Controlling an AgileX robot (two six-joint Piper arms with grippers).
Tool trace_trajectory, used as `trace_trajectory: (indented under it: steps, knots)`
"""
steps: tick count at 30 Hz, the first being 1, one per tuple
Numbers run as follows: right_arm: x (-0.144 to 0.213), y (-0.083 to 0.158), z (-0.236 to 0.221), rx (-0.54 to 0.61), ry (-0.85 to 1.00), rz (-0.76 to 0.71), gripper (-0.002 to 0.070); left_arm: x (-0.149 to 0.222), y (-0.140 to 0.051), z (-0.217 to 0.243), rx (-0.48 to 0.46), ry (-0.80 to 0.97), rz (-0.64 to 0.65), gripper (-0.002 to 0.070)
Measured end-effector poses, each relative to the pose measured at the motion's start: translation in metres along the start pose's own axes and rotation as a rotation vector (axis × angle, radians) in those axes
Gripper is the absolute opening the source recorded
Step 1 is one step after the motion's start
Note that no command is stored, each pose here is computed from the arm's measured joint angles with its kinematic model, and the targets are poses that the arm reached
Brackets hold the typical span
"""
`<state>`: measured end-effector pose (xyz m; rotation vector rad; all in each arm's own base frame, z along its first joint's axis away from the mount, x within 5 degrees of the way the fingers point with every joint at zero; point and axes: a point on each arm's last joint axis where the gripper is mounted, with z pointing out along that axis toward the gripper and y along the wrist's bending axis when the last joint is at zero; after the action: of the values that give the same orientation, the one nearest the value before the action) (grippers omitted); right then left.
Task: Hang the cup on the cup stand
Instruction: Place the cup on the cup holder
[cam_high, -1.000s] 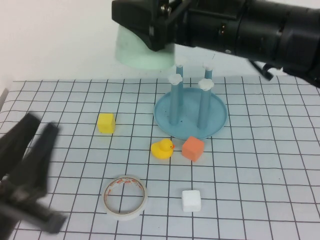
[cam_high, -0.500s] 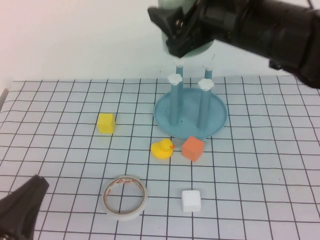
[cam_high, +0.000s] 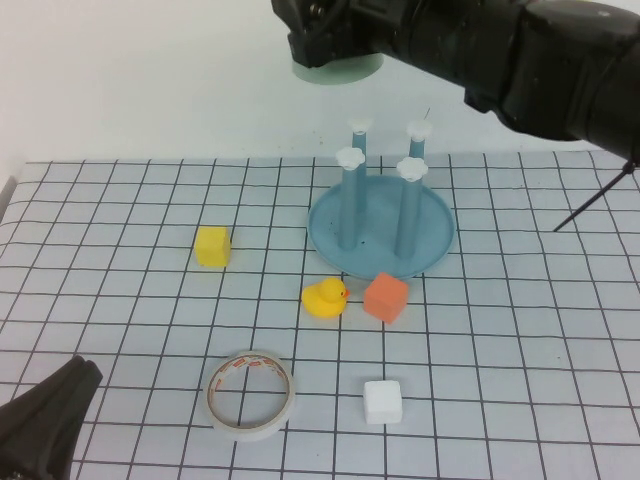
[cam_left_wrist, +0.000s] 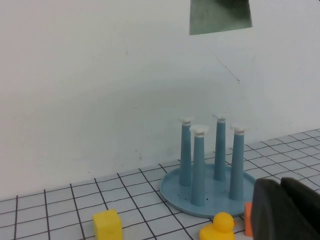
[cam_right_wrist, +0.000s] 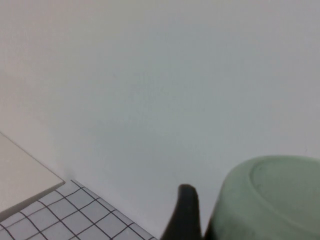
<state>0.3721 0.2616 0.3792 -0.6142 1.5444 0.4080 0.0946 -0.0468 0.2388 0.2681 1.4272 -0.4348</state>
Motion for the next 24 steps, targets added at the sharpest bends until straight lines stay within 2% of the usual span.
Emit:
trace_trajectory:
  steps: [12, 21, 24]
  knots:
    - [-0.0006, -0.0003, 0.0004, 0.002, -0.002, 0.048, 0.0585, 0.0006, -0.0001, 0.0000, 0.002, 0.006, 0.005, 0.0000]
    - [0.0003, -0.0078, -0.0008, 0.085, 0.017, 0.071, 0.0585, 0.0019, -0.0003, 0.0000, 0.004, 0.021, 0.008, -0.0001]
    - [0.0000, -0.0082, -0.0008, 0.087, 0.010, 0.139, 0.0585, 0.0021, -0.0004, 0.0000, 0.004, 0.023, 0.008, -0.0001]
